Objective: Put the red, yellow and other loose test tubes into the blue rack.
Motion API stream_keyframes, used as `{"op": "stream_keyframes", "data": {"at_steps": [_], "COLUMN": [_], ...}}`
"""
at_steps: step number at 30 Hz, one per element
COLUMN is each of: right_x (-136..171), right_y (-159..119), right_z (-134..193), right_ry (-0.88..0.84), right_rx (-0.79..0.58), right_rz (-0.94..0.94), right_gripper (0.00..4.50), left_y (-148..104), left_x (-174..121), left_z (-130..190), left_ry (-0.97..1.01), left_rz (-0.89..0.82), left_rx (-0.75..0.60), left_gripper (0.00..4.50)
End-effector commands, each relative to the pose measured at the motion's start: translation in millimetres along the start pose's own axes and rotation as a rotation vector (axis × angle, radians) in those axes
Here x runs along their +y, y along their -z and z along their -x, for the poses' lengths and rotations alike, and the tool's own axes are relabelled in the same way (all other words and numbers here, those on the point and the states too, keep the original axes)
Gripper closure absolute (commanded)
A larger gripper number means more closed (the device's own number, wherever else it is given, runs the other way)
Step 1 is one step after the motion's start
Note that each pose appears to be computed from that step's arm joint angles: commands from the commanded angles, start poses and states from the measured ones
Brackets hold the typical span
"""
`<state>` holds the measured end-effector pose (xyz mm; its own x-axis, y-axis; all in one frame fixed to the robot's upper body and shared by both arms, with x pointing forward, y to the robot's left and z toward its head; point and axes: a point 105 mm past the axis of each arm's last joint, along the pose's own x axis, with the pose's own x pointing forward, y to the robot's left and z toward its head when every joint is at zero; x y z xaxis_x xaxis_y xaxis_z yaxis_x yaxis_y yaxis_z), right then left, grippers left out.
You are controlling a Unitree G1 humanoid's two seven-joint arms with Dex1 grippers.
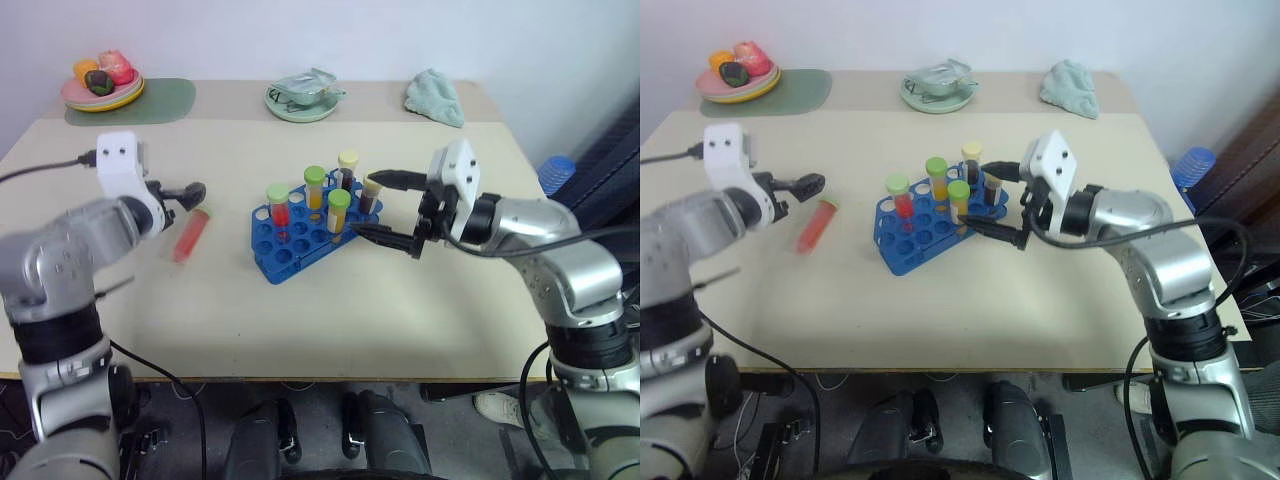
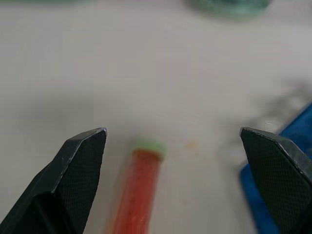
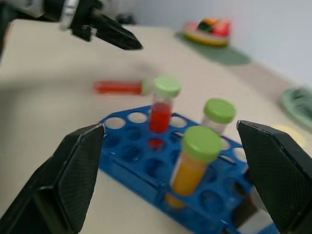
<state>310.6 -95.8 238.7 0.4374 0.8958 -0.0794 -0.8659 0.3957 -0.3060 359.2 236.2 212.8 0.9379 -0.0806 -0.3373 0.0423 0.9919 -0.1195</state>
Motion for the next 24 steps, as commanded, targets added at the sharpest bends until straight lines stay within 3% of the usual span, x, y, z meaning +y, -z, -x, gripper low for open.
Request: {"op": "stream_keyframes", "data": {"at_steps": [1,9,17,20,24], "right_x": [5.4,8.3,5.6,5.4,3.6], "right_y": [-18.8,-21.6,-29.4,-29.5,-25.9], "right_z": [-1.8,-4.5,-8.5,-9.1,-7.3], "right_ry": [-0.03,-0.04,-0.004,0.001,0.033], "right_rx": [-0.032,-0.034,-0.055,-0.051,-0.027], "right_rz": [0.03,0.04,0.058,0.059,0.092], "right_gripper": [0.06,0.06,0.06,0.0,0.0], "left_y": [-5.7,20.6,32.9,35.5,43.8], "left_x": [9.3,20.7,25.7,22.9,23.4], "left_z": [-3.5,-32.4,-65.3,-70.9,-73.4], "left_ry": [-0.049,-0.124,-0.17,-0.154,-0.159], "left_rz": [0.025,0.012,0.021,0.014,-0.011], "left_rx": [0.083,0.349,0.451,0.48,0.529], "left_gripper": [0.0,0.0,0.0,0.87,2.96]}}
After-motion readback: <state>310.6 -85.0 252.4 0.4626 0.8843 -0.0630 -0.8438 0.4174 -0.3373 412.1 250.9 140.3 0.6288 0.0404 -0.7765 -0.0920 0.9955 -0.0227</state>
